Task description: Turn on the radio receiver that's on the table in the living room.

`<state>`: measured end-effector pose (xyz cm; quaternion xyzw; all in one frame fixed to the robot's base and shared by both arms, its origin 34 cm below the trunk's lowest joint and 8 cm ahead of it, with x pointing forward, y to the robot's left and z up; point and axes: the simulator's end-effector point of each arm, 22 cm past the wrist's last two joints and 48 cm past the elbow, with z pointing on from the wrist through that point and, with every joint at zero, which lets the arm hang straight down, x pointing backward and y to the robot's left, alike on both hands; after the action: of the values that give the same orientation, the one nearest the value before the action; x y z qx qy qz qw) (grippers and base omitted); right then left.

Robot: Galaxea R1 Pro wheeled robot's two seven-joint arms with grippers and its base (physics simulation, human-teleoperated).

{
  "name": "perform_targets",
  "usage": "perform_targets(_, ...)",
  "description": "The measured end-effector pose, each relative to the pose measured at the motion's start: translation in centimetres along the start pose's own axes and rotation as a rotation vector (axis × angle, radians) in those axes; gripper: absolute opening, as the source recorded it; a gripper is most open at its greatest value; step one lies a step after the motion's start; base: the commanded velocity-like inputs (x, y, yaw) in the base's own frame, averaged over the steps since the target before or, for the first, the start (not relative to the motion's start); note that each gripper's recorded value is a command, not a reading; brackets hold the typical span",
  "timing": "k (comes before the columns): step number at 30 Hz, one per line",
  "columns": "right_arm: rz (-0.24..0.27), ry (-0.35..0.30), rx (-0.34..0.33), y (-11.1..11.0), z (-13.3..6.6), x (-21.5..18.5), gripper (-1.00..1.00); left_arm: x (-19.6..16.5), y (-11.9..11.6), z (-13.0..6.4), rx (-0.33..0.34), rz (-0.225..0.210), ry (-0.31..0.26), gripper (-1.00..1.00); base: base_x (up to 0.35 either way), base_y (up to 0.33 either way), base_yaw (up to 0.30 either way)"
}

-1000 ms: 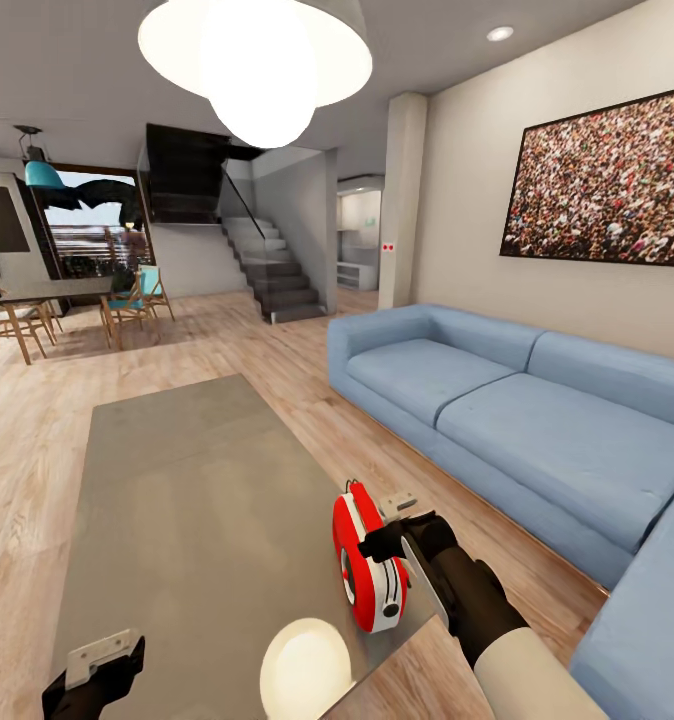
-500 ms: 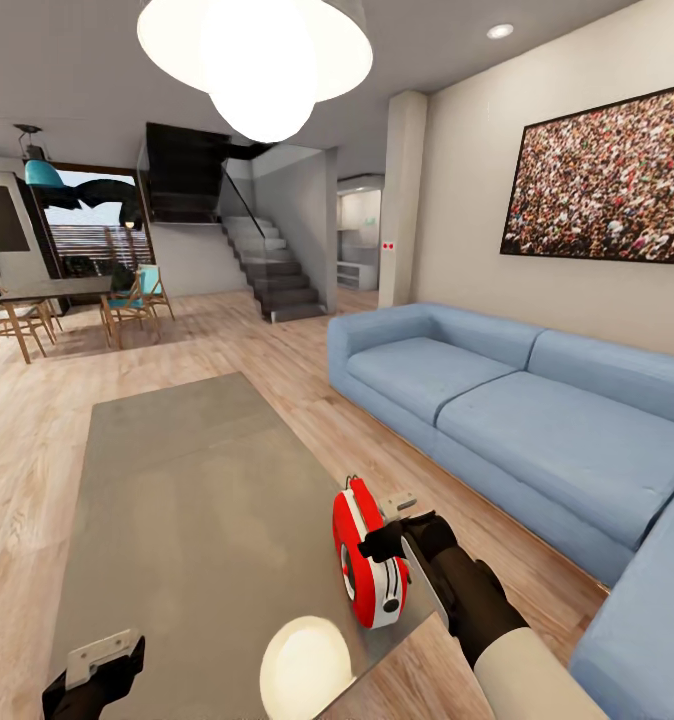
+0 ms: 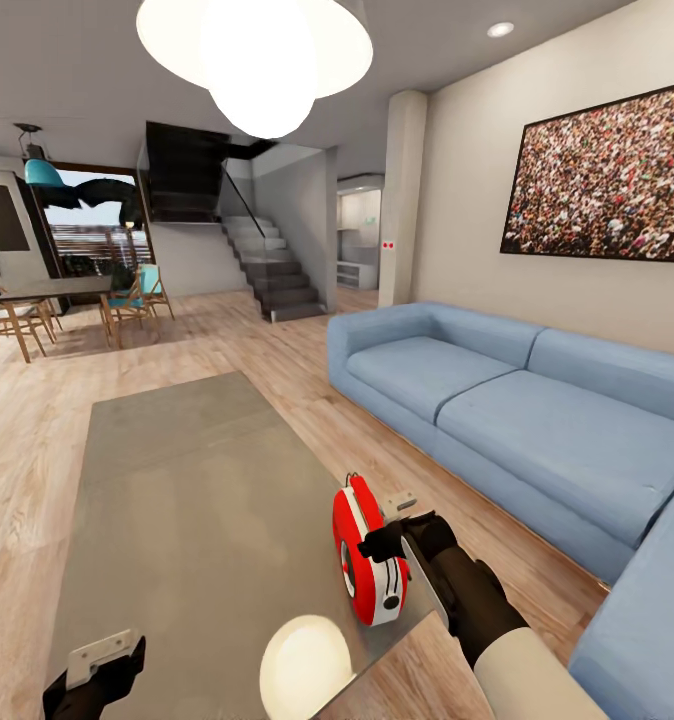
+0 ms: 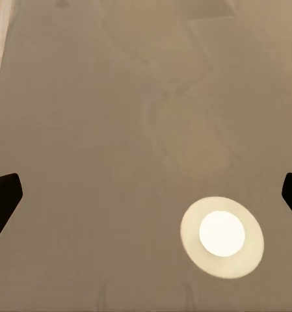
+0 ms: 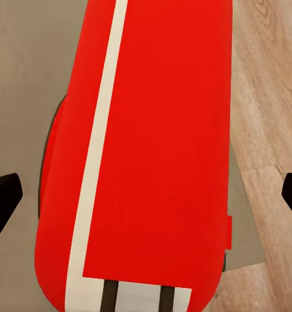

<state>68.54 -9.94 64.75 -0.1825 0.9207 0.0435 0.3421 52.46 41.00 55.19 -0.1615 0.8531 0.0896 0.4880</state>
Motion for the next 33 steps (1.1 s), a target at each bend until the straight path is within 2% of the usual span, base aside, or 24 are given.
perform_targets(22,0.001,-0.004,0.001,-0.04,0.0,-0.08,1.0,-0.06,0.09,0.01,-0.002,0.004,-0.002,1.0,0.0,0.0,0.0)
perform_targets(23,0.001,-0.004,0.0,-0.03,0.0,-0.09,-1.0,-0.06,0.09,0.01,-0.002,0.004,-0.002,1.0,0.0,0.0,0.0)
perform_targets(33,-0.007,-0.005,0.009,-0.23,-0.03,-0.15,-1.0,-0.07,0.1,0.0,-0.002,0.004,-0.002,1.0,0.0,0.0,0.0)
